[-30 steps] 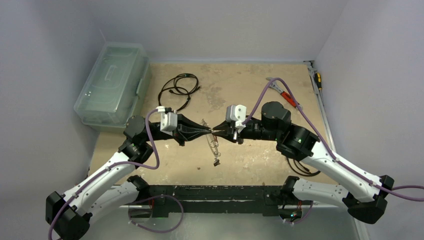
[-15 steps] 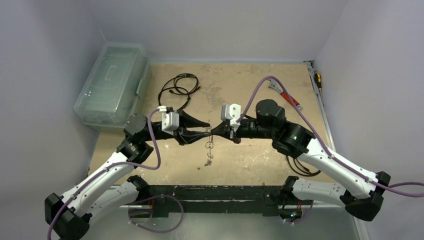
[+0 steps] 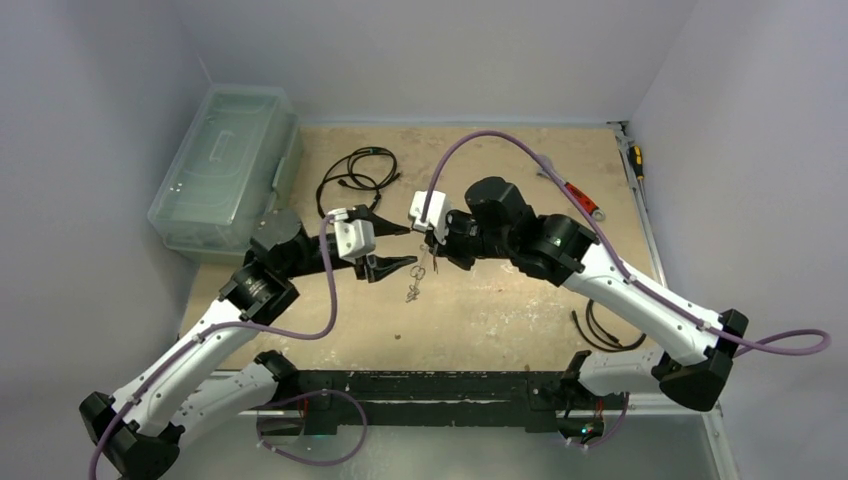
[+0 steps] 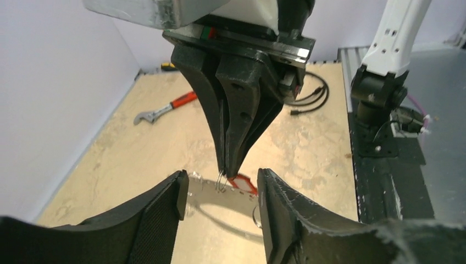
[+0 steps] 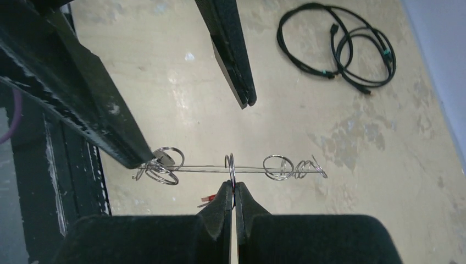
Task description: Put the keys on the keyring
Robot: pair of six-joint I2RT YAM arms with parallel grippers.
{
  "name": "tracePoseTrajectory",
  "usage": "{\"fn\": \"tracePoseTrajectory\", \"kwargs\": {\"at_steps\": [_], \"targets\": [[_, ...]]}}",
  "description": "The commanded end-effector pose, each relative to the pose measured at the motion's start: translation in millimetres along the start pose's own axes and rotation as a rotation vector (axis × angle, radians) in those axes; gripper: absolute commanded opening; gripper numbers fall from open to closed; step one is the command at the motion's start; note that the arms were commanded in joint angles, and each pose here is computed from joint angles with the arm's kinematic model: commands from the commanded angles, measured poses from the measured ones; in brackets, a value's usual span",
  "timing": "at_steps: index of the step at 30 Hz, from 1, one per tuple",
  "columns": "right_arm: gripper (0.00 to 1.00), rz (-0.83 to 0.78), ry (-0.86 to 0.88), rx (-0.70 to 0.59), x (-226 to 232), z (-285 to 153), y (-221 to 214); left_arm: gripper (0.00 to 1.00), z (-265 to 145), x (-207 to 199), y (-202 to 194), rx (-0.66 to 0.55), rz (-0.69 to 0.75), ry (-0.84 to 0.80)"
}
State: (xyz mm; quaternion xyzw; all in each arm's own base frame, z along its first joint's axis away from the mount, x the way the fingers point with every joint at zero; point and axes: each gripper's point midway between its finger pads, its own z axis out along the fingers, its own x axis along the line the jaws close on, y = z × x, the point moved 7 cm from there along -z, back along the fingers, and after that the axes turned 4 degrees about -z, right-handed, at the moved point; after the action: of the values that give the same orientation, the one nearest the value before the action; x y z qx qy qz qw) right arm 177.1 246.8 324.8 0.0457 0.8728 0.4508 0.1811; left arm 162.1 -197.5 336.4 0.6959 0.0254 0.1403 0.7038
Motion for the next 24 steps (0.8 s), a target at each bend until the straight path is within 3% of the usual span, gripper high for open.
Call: {"fn": "tracePoseTrajectory", "kwargs": {"at_steps": [1,24], "targets": [[0.00,-0.020,-0.042,0.042,-3.6,-11.5,7.8,0.49,2.3,8.7,-9.9,0.088,0.034,0.020],[0.00,-0.045,0.062,0.005,15.1,-9.6,18.2,0.31,24.6,4.4,-34.4,0.102,-0.026,-0.156]]}}
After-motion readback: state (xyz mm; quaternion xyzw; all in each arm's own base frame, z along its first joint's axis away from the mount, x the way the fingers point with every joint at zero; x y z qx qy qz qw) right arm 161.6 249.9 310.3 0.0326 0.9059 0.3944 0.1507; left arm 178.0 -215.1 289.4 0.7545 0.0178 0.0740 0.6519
